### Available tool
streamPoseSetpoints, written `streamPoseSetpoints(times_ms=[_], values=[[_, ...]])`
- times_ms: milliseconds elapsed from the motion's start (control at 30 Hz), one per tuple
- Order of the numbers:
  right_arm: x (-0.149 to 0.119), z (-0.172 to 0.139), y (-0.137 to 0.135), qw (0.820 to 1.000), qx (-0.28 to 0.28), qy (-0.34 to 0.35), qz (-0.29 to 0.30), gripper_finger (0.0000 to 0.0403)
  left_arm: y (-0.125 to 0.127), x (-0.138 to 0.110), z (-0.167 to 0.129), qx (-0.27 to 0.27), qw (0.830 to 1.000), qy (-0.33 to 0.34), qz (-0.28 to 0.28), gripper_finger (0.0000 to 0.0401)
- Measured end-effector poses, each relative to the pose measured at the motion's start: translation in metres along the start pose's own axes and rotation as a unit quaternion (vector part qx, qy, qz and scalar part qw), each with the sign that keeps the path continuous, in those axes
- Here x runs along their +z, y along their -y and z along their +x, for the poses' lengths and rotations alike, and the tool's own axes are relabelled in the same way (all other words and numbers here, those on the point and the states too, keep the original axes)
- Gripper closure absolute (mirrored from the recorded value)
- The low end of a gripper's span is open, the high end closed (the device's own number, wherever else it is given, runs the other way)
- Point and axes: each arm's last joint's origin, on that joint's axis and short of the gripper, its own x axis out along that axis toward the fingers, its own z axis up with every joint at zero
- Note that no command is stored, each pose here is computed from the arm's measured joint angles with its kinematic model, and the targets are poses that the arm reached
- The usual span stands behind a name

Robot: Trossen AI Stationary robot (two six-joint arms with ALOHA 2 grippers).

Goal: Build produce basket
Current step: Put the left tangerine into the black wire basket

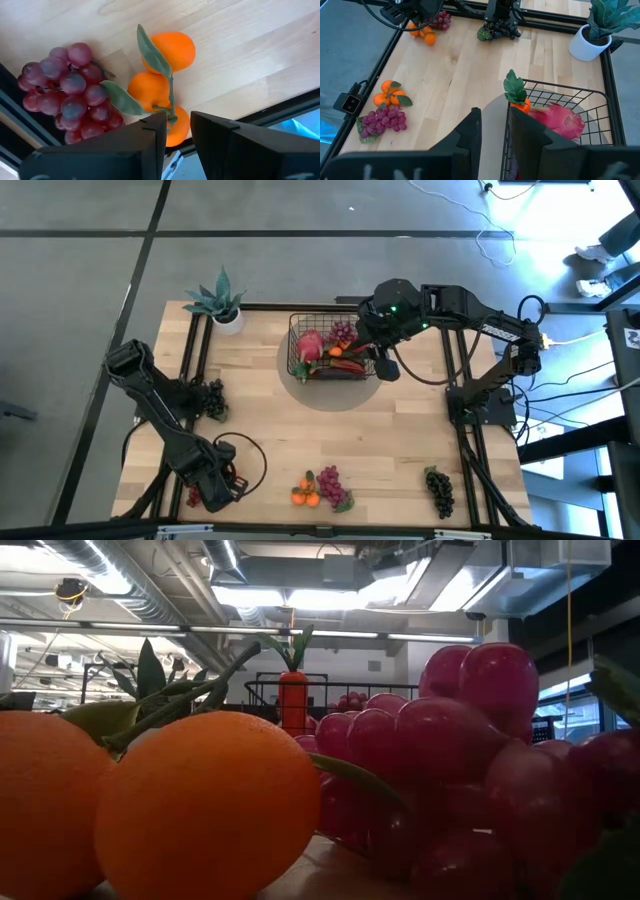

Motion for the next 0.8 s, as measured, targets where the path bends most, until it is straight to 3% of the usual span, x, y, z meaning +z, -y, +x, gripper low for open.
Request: streamPoseSetpoints(times_ms=[400, 700, 800], values=[[0.000, 0.000, 0.000, 1.000, -0.001, 0.000, -0.001, 0.0315, 0.001, 0.000, 0.013, 0.037, 0.999, -0.015, -0.004, 0.0326], [0.001, 0.000, 0.001, 1.000, -0.003, 0.006, -0.004, 0.0315, 0.000, -0.001, 0.014, 0.042, 0.999, -0.023, 0.022, 0.0391], [0.002, 0.000, 0.001, 1.000, -0.003, 0.009, -0.005, 0.0315, 0.000, -0.001, 0.014, 0.042, 0.999, -0.022, 0.026, 0.0395]])
